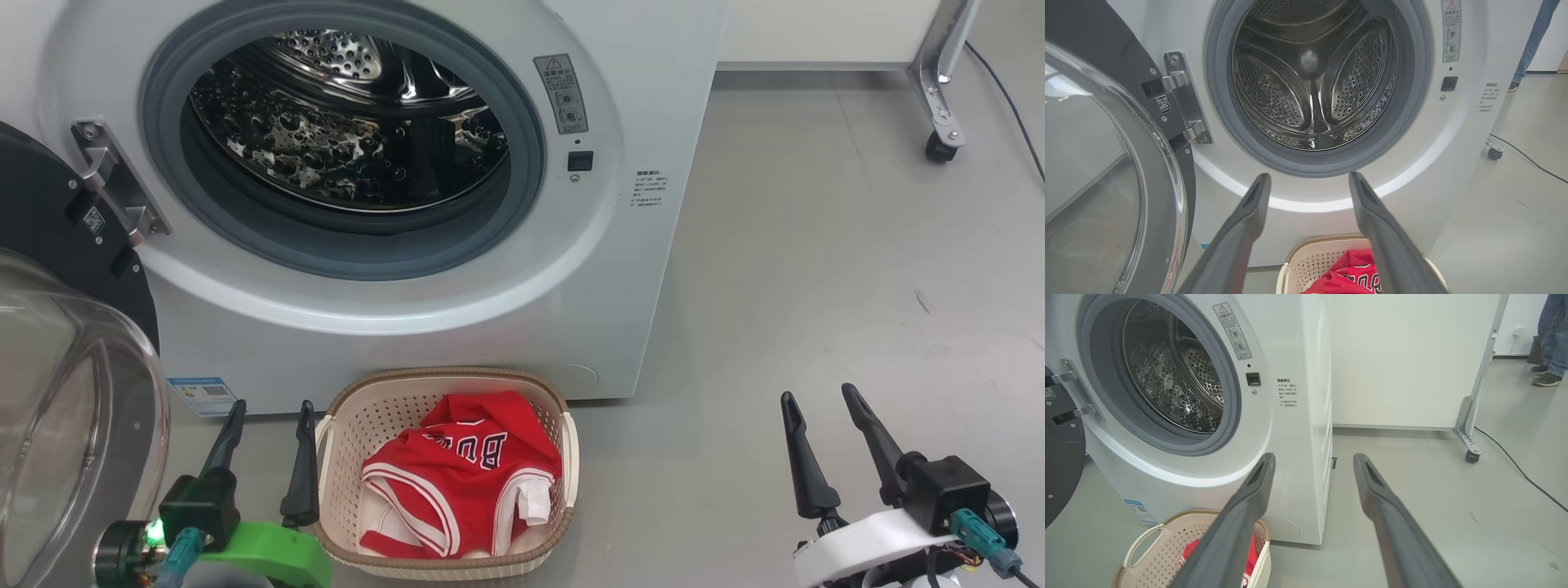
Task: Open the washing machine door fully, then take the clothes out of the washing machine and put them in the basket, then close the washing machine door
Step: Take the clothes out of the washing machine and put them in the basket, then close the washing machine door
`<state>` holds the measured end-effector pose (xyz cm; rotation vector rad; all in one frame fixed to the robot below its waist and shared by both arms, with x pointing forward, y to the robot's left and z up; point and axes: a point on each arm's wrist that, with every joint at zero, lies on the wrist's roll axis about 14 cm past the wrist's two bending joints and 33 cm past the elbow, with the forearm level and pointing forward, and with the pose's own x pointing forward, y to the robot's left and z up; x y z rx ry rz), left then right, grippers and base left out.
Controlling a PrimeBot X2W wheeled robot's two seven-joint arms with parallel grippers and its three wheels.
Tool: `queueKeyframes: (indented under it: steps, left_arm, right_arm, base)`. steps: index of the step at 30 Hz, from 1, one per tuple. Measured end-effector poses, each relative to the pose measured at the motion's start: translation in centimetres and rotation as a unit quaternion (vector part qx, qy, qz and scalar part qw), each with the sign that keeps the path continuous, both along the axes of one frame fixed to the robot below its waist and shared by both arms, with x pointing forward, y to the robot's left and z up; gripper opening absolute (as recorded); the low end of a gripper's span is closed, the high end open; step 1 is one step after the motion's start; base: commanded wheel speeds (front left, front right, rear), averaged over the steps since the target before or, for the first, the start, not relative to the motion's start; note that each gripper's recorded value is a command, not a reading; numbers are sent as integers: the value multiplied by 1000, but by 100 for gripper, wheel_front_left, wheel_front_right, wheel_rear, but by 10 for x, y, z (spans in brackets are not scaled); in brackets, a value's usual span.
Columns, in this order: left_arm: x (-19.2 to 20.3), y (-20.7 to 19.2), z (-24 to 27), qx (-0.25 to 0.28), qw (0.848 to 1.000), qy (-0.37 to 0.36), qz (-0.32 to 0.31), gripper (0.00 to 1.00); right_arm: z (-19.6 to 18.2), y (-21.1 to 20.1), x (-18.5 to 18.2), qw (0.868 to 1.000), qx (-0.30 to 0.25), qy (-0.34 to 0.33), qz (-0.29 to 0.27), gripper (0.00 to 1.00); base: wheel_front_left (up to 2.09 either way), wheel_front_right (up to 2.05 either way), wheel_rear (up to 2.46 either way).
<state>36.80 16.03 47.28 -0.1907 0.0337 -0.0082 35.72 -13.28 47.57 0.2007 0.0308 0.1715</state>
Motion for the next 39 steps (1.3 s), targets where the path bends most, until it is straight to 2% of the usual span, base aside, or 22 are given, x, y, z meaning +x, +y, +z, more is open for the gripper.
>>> queueKeyframes:
  steps: [39]
  left_arm:
    - [-26, -4, 22, 26, 999, -25, -3, 100]
  right_arm:
    - [13, -6, -12, 1000, -6, -18, -17, 100]
  base:
    - [-11, 11, 0]
